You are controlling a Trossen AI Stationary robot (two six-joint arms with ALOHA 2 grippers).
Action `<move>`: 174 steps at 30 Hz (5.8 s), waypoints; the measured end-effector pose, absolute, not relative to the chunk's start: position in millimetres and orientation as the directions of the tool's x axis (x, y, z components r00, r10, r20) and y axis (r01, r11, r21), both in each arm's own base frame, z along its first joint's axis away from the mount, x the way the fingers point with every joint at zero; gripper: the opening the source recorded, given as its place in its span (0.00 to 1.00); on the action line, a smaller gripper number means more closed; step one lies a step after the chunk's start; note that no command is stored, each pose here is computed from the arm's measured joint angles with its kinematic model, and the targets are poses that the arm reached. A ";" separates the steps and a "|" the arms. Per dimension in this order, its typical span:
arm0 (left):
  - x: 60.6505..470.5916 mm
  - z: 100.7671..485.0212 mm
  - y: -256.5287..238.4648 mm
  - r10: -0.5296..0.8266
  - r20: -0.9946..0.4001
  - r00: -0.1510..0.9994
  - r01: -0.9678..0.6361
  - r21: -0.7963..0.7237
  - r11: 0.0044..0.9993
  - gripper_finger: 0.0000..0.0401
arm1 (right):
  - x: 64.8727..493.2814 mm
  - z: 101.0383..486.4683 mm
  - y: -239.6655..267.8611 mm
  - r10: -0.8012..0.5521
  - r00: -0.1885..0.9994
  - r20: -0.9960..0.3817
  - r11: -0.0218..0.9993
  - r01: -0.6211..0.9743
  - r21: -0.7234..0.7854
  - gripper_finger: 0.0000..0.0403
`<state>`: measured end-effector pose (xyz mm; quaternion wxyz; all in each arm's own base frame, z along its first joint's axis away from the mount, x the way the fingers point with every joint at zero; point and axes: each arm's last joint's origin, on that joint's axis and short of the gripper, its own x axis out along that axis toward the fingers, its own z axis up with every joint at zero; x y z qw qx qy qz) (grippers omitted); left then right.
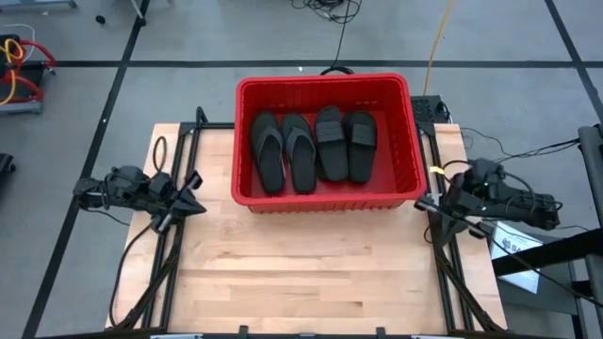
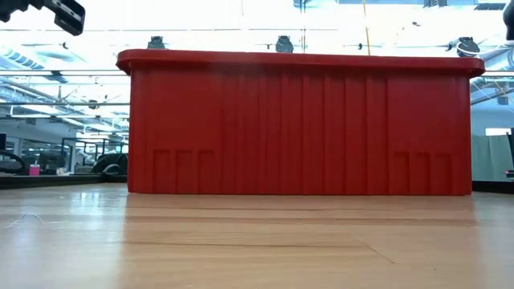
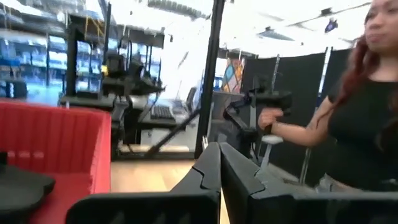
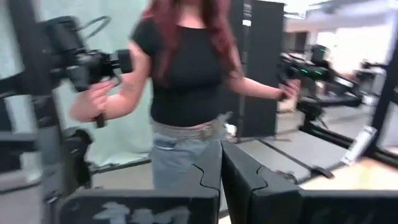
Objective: Pick and place slides into bin
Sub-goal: Return to Home Position
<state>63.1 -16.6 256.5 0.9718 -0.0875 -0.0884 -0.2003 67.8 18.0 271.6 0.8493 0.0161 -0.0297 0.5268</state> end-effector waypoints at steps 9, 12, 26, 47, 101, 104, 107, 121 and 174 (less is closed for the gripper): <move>68.1 246.3 -18.4 -0.407 0.195 0.892 0.434 -0.121 0.893 0.01 | 68.1 247.7 22.0 0.896 0.421 0.139 0.431 -0.901 -0.048 0.00; 69.5 242.8 -18.5 -0.405 0.177 0.897 0.429 -0.127 0.894 0.01 | 69.9 239.6 23.4 0.906 0.391 0.165 0.402 -0.915 -0.041 0.00; 68.9 241.8 -20.0 -0.456 0.163 0.875 0.469 -0.050 0.882 0.03 | 71.7 211.2 29.9 0.936 0.285 0.206 0.305 -0.950 -0.070 0.00; 90.2 182.5 -27.0 -0.566 0.158 0.809 0.582 -0.087 0.808 0.02 | 73.5 205.8 32.5 0.948 0.264 0.179 0.279 -0.958 -0.061 0.00; 89.3 177.8 -32.0 -0.623 0.109 0.774 0.630 -0.035 0.776 0.04 | 77.1 198.0 32.7 0.949 0.282 0.143 0.292 -0.955 -0.057 0.00; 89.3 177.8 -32.0 -0.623 0.109 0.774 0.629 -0.035 0.776 0.06 | 77.1 198.0 32.7 0.949 0.282 0.143 0.292 -0.955 -0.057 0.00; 89.3 177.8 -32.0 -0.623 0.110 0.774 0.629 -0.034 0.776 0.07 | 77.1 198.0 32.7 0.949 0.282 0.143 0.292 -0.955 -0.056 0.00; 89.3 177.9 -32.0 -0.623 0.110 0.775 0.629 -0.034 0.777 0.01 | 77.1 197.9 32.7 0.949 0.282 0.143 0.292 -0.955 -0.056 0.00; 89.2 177.9 -32.0 -0.623 0.110 0.775 0.629 -0.034 0.777 0.04 | 77.1 198.0 32.7 0.949 0.282 0.143 0.292 -0.955 -0.057 0.00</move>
